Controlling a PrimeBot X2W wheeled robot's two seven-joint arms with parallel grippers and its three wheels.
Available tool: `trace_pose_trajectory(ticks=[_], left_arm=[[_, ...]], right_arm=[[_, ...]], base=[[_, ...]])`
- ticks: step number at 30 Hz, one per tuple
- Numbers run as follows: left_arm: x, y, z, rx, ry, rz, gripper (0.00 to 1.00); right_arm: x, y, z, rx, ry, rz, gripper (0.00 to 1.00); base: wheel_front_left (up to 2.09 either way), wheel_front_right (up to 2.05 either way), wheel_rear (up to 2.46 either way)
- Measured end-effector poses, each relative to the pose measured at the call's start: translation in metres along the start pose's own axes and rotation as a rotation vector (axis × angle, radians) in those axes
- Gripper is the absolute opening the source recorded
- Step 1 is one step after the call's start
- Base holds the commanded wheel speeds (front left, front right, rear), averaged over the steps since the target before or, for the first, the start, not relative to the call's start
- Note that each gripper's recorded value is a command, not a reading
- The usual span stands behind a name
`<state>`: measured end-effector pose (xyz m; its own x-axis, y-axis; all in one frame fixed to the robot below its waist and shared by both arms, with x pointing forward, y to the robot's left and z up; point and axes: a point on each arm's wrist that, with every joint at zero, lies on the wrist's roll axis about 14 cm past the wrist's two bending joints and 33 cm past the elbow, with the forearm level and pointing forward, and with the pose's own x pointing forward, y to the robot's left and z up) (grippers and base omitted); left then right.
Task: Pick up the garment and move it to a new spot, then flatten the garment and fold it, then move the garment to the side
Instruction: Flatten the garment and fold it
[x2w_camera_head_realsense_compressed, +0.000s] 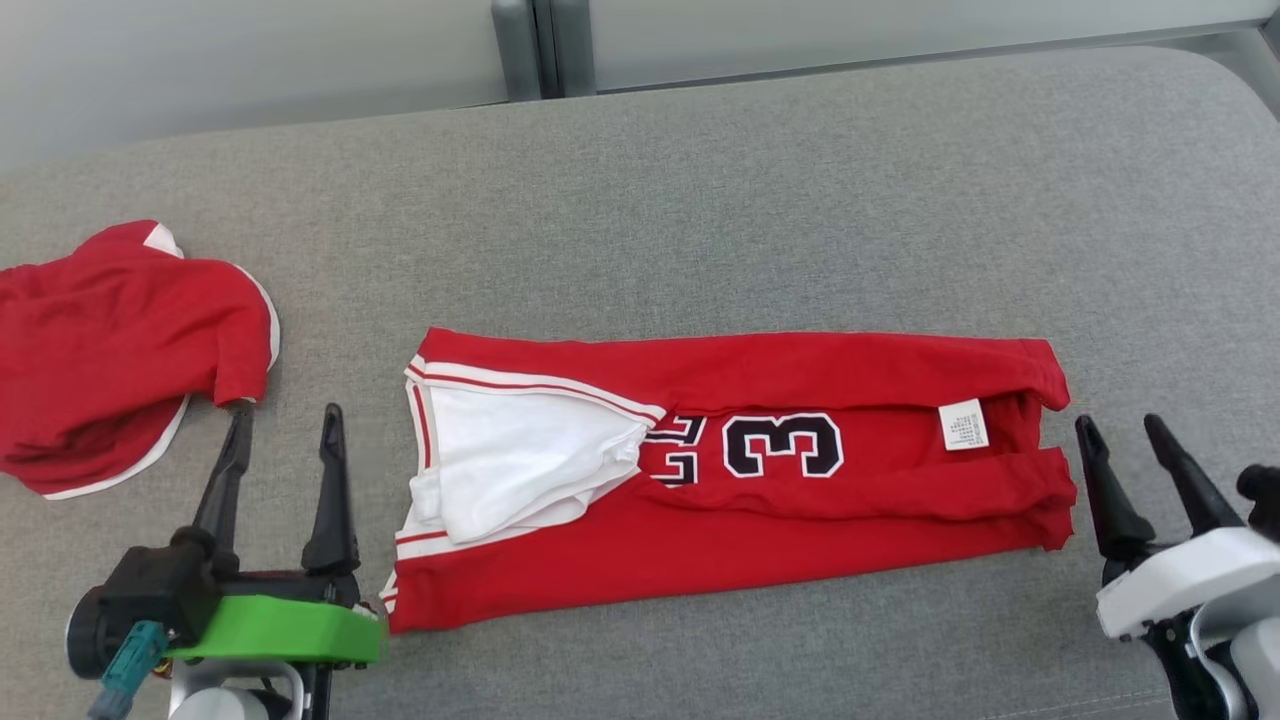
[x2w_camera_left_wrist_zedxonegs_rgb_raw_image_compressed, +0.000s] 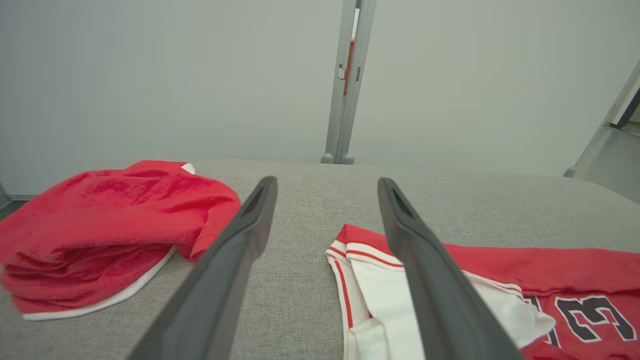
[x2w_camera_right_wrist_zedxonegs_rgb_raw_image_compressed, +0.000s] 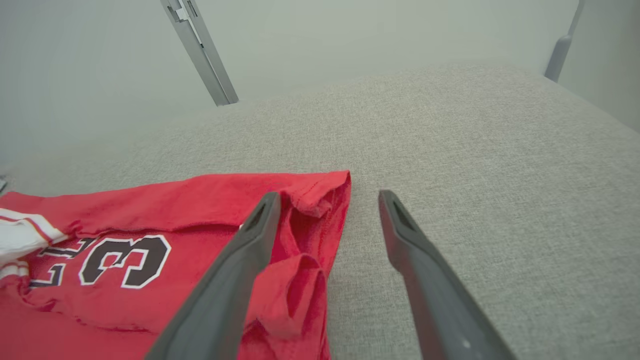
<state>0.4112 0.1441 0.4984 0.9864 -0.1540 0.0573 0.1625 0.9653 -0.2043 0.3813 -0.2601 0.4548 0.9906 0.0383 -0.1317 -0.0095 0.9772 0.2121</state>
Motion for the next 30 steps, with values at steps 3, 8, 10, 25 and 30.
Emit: trace_pose_trajectory(ticks=[3,8,10,25,30], left_arm=[[-0.005,0.01,0.005,0.024,-0.021,0.039,1.0],[-0.011,0.023,0.011,0.038,-0.047,0.086,1.0],[-0.013,0.025,0.011,0.043,-0.047,0.093,1.0],[-0.024,0.035,0.007,0.055,-0.036,0.12,1.0],[-0.028,0.04,0.008,0.057,-0.035,0.135,1.0]], right_arm=[[-0.012,0.007,-0.009,0.019,0.014,0.005,1.0],[-0.029,0.022,-0.025,0.056,0.049,0.02,1.0],[-0.033,0.027,-0.029,0.072,0.064,0.023,1.0],[-0.024,0.035,-0.044,0.051,0.132,0.032,0.94],[-0.014,0.037,-0.046,0.024,0.154,0.043,0.0]], base=[[0.0,0.0,0.0],[0.0,0.0,0.0],[0.0,0.0,0.0],[0.0,0.0,0.0],[0.0,0.0,0.0]])
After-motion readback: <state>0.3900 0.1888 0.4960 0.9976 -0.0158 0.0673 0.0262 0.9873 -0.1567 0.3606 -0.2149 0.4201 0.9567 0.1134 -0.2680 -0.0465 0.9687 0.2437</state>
